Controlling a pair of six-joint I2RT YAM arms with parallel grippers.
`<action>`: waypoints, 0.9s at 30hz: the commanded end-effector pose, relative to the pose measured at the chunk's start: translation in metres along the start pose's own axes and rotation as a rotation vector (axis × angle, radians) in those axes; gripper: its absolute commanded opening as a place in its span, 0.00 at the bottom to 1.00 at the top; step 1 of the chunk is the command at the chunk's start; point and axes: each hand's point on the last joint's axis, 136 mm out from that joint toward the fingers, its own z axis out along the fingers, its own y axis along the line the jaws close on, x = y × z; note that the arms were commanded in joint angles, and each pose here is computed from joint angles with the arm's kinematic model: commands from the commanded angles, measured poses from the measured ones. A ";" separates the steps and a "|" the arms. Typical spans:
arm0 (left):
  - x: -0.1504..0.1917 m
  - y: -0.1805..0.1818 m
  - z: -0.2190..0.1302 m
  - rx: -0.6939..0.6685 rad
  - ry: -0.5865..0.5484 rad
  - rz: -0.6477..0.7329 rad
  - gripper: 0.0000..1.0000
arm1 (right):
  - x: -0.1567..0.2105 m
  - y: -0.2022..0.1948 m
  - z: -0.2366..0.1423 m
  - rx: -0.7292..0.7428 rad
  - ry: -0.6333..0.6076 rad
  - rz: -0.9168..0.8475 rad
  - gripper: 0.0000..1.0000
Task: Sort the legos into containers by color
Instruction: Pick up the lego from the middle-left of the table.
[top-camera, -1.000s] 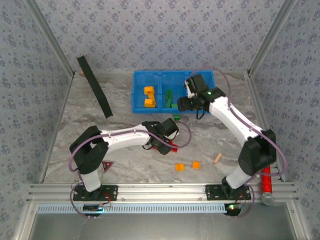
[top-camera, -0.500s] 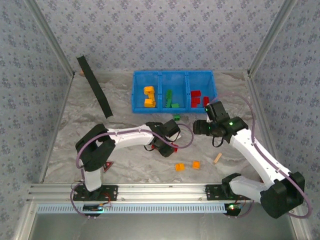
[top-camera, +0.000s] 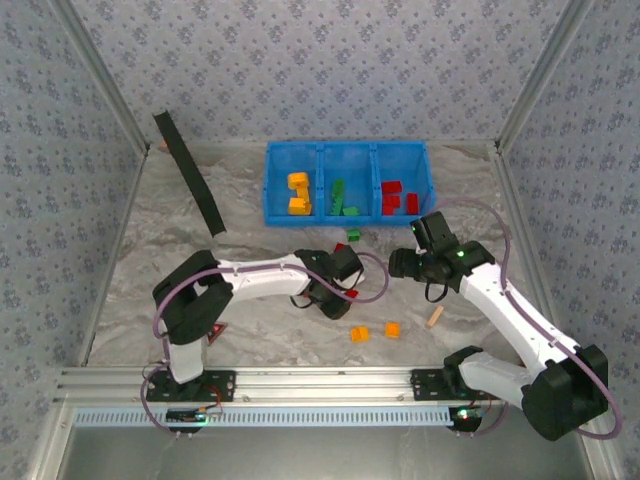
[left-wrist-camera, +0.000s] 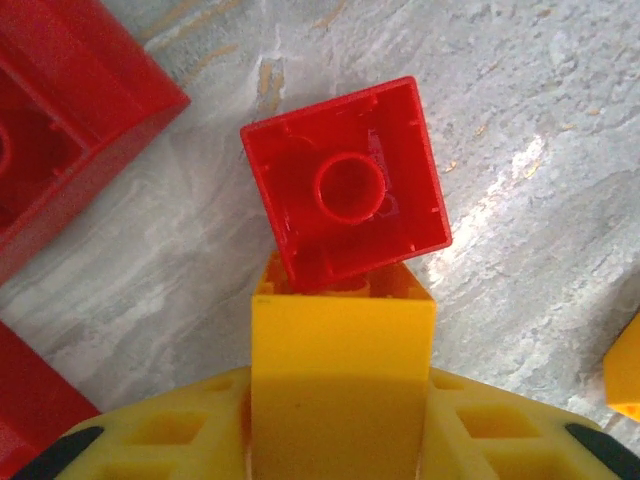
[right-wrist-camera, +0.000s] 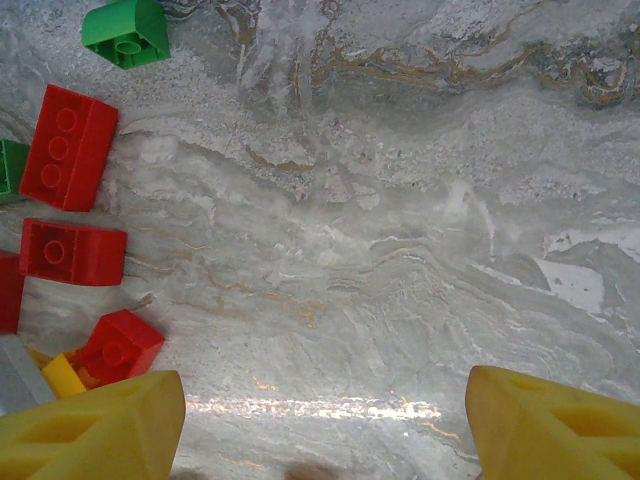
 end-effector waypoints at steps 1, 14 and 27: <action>0.011 -0.003 0.013 -0.002 0.057 -0.008 0.43 | 0.001 -0.001 0.001 -0.008 0.003 0.020 0.76; 0.009 -0.001 0.007 -0.022 0.053 -0.040 0.19 | 0.008 0.000 0.008 -0.017 0.020 0.012 0.75; -0.013 0.052 -0.132 -0.003 -0.161 -0.172 0.17 | 0.012 0.071 0.039 -0.200 0.022 -0.376 0.81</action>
